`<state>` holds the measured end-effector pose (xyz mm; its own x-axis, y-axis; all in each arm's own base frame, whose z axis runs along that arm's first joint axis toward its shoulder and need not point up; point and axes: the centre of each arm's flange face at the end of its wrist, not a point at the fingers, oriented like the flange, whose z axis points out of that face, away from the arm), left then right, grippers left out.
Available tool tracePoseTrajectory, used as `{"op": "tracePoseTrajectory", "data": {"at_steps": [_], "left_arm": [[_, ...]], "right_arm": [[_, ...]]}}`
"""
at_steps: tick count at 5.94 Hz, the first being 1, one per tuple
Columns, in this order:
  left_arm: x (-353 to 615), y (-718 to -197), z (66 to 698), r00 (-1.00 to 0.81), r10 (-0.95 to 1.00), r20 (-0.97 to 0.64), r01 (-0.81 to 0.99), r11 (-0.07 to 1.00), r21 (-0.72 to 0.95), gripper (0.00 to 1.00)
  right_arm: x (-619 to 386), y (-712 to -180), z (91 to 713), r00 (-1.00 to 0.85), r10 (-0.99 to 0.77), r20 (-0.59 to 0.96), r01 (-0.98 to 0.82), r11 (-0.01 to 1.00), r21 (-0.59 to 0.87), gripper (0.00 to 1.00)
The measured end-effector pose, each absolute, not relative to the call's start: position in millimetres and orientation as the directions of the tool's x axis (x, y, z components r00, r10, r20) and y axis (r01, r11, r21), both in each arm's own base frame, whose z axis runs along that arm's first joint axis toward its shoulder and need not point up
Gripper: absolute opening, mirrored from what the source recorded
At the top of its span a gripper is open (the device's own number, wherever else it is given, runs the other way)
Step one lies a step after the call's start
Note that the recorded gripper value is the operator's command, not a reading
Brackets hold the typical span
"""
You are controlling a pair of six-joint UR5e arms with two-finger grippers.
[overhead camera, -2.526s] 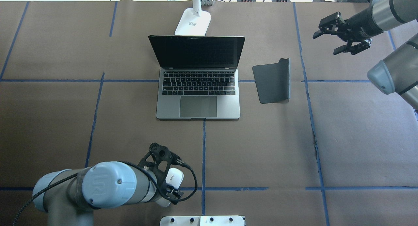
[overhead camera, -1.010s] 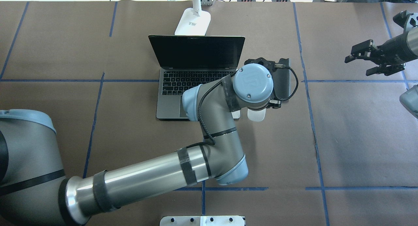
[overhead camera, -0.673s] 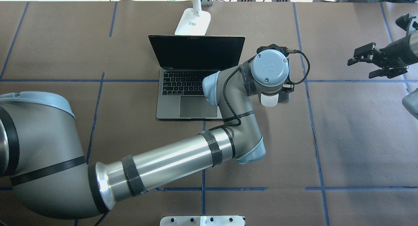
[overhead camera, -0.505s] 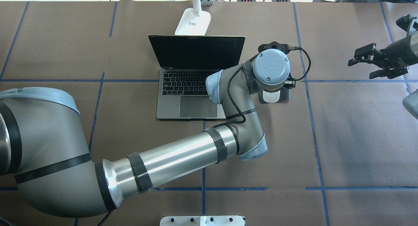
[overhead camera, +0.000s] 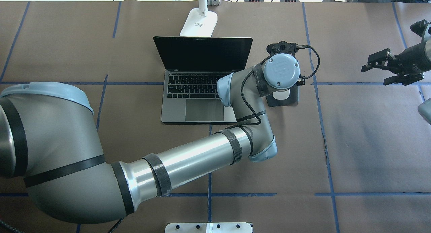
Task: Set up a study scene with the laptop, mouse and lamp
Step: 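Lower the mouse onto the mouse pad and open the left gripper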
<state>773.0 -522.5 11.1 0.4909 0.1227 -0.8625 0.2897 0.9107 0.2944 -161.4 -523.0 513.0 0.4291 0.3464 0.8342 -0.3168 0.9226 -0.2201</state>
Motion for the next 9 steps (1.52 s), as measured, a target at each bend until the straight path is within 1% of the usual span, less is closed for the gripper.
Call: {"op": "tracePoseTrajectory", "data": {"at_steps": [1,6,9], "left_arm": [[773.3,-524.4,9.5,0.487,0.122,-0.865,0.309,0.902,0.301,0.99],[773.5,-526.2,3.4,0.474,0.126,-0.872,0.334,0.89,0.31,1.0],[759.3,-522.2,-34.9,0.414,0.136,-0.9,0.348,0.89,0.295,1.0]], "right_arm": [[-159.8,-518.9,518.6,0.427,0.342,0.837,-0.315,0.924,-0.217,1.0],[-158.5,-515.4,519.1,0.421,0.33,0.845,-0.312,0.927,-0.207,1.0],[-160.0,-517.5,510.5,0.416,0.318,0.852,-0.31,0.93,-0.196,1.0]]}}
